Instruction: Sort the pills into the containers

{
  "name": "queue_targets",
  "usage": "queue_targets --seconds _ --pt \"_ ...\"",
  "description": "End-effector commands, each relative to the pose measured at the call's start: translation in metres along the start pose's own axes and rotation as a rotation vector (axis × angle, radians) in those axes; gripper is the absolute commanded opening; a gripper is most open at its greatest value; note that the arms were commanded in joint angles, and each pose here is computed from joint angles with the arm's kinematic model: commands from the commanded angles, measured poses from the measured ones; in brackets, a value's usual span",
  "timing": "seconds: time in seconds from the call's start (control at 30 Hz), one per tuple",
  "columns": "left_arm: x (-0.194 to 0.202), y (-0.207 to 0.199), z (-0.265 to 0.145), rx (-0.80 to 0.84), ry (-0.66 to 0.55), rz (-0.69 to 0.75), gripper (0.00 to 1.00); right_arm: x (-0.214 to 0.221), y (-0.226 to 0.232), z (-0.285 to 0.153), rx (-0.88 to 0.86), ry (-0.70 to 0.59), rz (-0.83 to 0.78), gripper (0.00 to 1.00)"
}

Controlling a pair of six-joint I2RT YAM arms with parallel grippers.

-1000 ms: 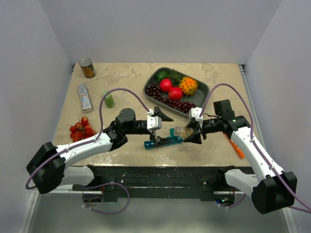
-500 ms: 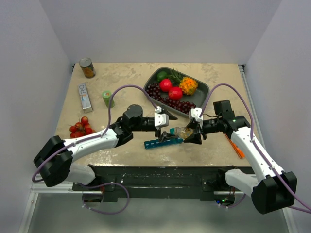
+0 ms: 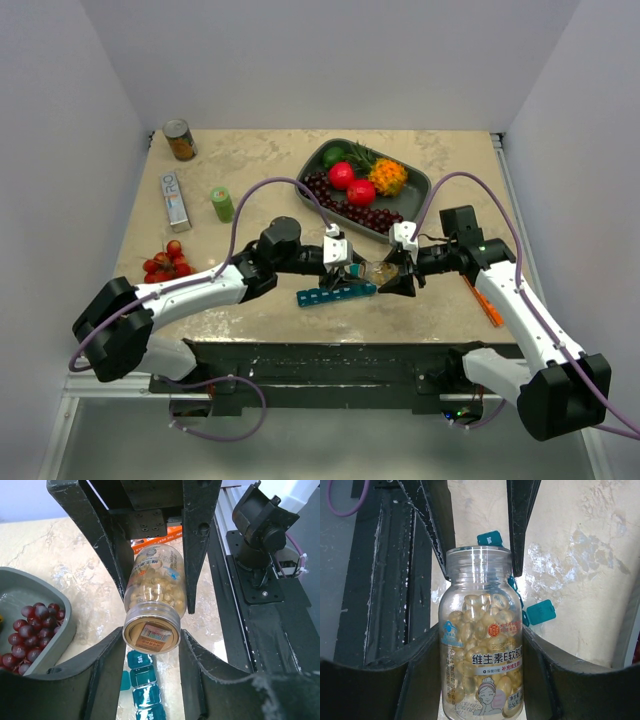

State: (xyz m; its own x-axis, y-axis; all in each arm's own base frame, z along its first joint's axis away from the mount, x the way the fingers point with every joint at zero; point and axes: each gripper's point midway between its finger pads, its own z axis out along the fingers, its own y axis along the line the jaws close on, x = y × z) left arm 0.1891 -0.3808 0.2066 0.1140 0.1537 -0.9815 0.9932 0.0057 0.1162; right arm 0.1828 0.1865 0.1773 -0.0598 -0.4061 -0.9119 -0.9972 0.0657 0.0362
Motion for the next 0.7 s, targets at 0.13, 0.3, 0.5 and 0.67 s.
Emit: queue_targets --seconds 0.13,0.3,0.5,0.67 --pt "-0.046 -0.003 0.002 0.036 -0.116 -0.067 0.24 -0.010 -0.001 -0.001 -0.002 -0.031 -0.030 0.07" --pt "-0.053 -0.014 0.001 0.074 -0.115 -0.386 0.01 -0.008 -0.003 -0.001 0.013 -0.023 -0.022 0.07" --pt "-0.045 -0.010 -0.002 0.053 -0.037 -0.967 0.00 -0.007 -0.007 -0.001 0.030 -0.015 -0.015 0.07" --pt "-0.057 -0.009 0.001 0.029 -0.015 -1.409 0.00 -0.007 -0.009 -0.001 0.038 -0.010 -0.008 0.07"
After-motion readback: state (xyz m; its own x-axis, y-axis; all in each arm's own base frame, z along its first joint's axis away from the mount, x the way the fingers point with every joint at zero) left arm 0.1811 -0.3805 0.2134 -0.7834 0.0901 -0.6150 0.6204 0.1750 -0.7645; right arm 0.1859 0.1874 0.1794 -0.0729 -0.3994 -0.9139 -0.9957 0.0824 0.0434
